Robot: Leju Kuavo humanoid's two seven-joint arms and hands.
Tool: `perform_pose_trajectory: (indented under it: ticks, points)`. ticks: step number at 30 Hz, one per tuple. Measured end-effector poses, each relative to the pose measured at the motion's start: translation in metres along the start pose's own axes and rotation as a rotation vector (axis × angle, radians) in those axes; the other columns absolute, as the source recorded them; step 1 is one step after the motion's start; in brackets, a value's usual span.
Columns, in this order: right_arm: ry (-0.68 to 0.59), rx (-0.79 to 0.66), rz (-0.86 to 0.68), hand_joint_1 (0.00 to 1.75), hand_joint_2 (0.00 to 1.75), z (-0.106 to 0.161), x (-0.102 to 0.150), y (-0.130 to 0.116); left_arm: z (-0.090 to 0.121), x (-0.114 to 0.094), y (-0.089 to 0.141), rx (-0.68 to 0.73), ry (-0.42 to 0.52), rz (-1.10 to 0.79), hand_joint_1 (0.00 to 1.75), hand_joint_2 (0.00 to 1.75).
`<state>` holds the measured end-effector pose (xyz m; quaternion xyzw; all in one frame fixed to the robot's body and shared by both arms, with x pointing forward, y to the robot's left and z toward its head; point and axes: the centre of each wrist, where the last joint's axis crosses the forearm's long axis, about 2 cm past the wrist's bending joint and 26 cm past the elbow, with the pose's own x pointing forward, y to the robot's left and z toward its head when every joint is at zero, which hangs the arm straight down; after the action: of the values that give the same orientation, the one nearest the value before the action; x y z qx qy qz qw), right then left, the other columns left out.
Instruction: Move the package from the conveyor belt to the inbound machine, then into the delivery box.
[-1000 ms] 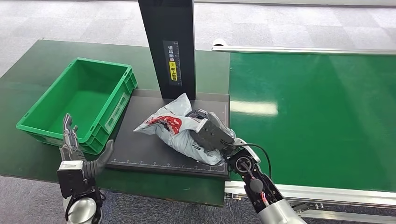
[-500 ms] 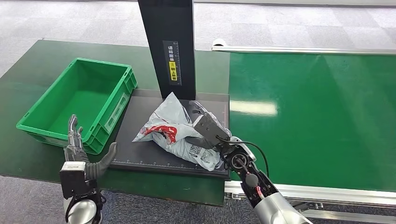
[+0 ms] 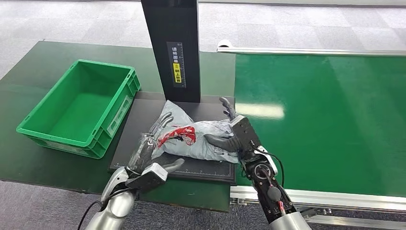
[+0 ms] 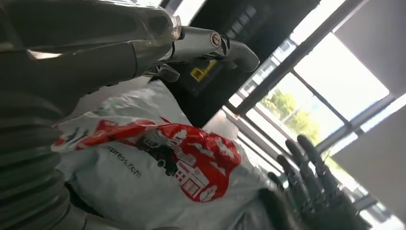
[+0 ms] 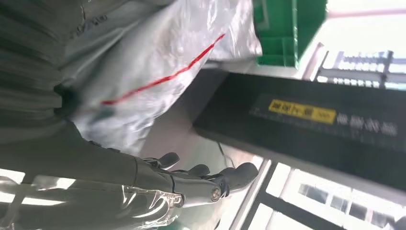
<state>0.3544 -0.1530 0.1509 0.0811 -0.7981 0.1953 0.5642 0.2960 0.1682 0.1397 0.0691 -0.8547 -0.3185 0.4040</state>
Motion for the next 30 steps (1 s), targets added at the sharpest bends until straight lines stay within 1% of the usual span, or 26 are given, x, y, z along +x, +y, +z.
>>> perform_pose_trajectory:
  ticks: [4,7,16,22,23,26,27,30]
  points:
    - [-0.013,-0.087,-0.051,0.00,1.75,0.016,0.000,-0.013,-0.015,-0.006,-0.018,-0.168,-0.019,-0.041,0.00,1.75]
    - [-0.015,-0.130,-0.069,0.00,1.75,0.028,-0.003,-0.020,-0.020,-0.012,-0.027,-0.242,-0.021,-0.059,0.00,1.75]
    - [-0.018,-0.182,-0.082,0.00,1.75,0.042,-0.006,-0.029,-0.025,-0.022,-0.037,-0.347,-0.011,-0.082,0.00,1.75]
    - [-0.026,-0.216,-0.122,0.00,1.75,0.061,-0.012,-0.031,-0.025,-0.038,-0.045,-0.416,0.020,-0.150,0.00,1.75]
    - [-0.029,-0.222,-0.124,0.00,1.75,0.062,-0.012,-0.032,-0.025,-0.040,-0.047,-0.424,0.026,-0.166,0.38,1.75]
    - [-0.037,-0.236,-0.126,0.00,1.75,0.066,-0.011,-0.034,-0.027,-0.044,-0.052,-0.449,0.042,-0.209,1.69,1.75]
    - [-0.039,-0.240,-0.128,0.00,1.75,0.066,-0.011,-0.035,-0.027,-0.045,-0.054,-0.455,0.047,-0.229,1.75,1.75]
    - [-0.042,-0.252,-0.131,0.00,1.75,0.069,-0.010,-0.035,-0.031,-0.045,-0.058,-0.453,0.060,-0.307,1.75,1.75]
